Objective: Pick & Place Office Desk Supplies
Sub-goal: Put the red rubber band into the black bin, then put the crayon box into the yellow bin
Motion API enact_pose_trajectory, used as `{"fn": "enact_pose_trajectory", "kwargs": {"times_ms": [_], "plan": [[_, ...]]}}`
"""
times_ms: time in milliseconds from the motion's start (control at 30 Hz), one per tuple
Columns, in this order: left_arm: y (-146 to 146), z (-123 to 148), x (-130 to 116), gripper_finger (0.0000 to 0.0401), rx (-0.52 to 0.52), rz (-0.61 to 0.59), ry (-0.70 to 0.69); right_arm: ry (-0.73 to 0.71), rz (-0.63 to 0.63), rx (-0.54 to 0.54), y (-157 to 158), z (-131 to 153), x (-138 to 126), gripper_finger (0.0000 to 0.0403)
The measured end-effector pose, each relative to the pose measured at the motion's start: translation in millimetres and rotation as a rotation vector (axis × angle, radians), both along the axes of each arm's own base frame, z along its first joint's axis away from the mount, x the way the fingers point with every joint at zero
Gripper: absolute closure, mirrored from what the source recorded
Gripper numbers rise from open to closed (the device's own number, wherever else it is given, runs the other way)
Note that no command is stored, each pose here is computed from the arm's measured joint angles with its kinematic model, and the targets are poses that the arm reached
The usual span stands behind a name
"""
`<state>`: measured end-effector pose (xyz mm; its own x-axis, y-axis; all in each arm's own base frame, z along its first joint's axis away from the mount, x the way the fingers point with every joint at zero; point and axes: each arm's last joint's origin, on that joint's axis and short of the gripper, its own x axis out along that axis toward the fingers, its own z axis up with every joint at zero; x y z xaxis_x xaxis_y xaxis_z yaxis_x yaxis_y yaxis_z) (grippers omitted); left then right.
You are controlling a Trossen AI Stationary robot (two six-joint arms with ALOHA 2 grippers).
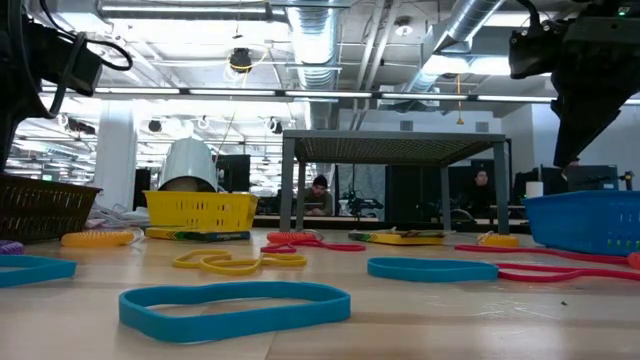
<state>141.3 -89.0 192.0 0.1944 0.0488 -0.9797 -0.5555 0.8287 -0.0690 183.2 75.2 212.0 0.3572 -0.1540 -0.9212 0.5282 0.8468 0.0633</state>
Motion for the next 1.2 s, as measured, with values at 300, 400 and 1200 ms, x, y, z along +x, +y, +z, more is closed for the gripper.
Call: {"fn": "enact_pose_trajectory", "kwargs": {"times_ms": [300, 400, 1200], "plan": [[0, 0, 0, 0.0347, 0.004, -0.017, 0.001, -0.002, -0.007, 0.003, 0, 0, 0, 0.0255], [0, 0, 0, 0.0306, 0.003, -0.015, 0.001, -0.002, -0.007, 0.003, 0, 0, 0, 0.0255], [24, 50, -1, 0.0217, -0.108, 0.107, -0.321, -0.001, -0.005, 0.002, 0, 0, 0, 0.0255]]}}
